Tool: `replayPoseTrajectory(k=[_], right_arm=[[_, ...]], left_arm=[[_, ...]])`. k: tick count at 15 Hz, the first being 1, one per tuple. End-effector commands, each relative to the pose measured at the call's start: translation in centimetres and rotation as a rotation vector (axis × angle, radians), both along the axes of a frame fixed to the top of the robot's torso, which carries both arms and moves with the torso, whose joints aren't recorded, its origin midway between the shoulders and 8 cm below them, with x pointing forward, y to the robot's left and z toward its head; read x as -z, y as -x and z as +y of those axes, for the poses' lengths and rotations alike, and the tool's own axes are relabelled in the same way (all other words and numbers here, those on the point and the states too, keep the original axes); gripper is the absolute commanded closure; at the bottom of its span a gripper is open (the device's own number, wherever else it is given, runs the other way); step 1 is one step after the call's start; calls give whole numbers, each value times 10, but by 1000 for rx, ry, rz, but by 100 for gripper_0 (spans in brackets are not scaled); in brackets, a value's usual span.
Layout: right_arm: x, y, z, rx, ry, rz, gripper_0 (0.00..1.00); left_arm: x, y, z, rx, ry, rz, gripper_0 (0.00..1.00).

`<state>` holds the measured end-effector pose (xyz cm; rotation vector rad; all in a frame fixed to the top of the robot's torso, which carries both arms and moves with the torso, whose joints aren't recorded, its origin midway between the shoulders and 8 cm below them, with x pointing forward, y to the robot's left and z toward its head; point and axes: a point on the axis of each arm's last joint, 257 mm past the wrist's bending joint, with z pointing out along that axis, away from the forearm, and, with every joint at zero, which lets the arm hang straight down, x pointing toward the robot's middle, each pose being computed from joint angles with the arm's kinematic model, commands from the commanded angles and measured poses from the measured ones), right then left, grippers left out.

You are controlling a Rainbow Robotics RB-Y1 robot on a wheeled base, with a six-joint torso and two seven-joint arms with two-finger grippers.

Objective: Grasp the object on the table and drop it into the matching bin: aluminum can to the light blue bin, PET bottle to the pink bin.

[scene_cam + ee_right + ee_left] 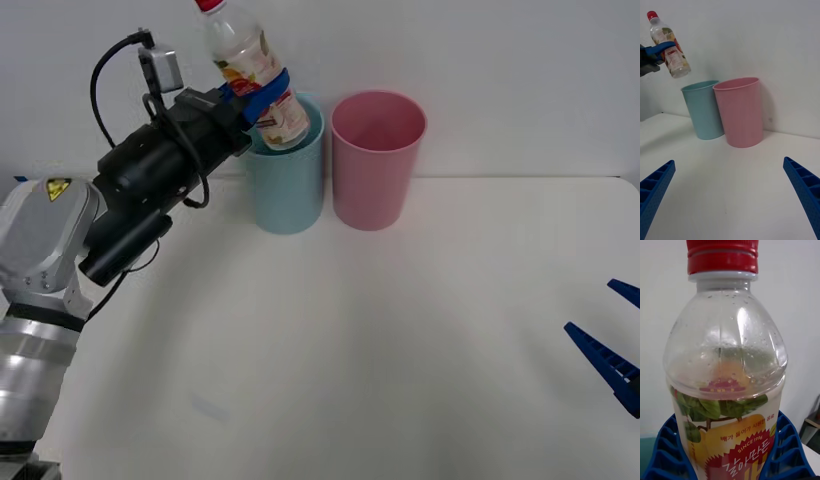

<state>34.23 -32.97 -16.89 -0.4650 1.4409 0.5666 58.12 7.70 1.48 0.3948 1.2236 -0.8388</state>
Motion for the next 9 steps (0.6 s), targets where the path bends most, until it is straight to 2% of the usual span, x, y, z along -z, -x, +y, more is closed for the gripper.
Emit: replayPoseTrajectory(k=[1,5,9], right_arm=[[0,0,0,0,0,0,0],[0,0,0,0,0,0,0],[0,0,0,0,0,0,0]], left_arm=[[-4,-26,-27,-9,-62,-29,100],[-10,-55,-72,-38,-163,-81,100],[-13,-81,-108,-90,-249,-101,100]])
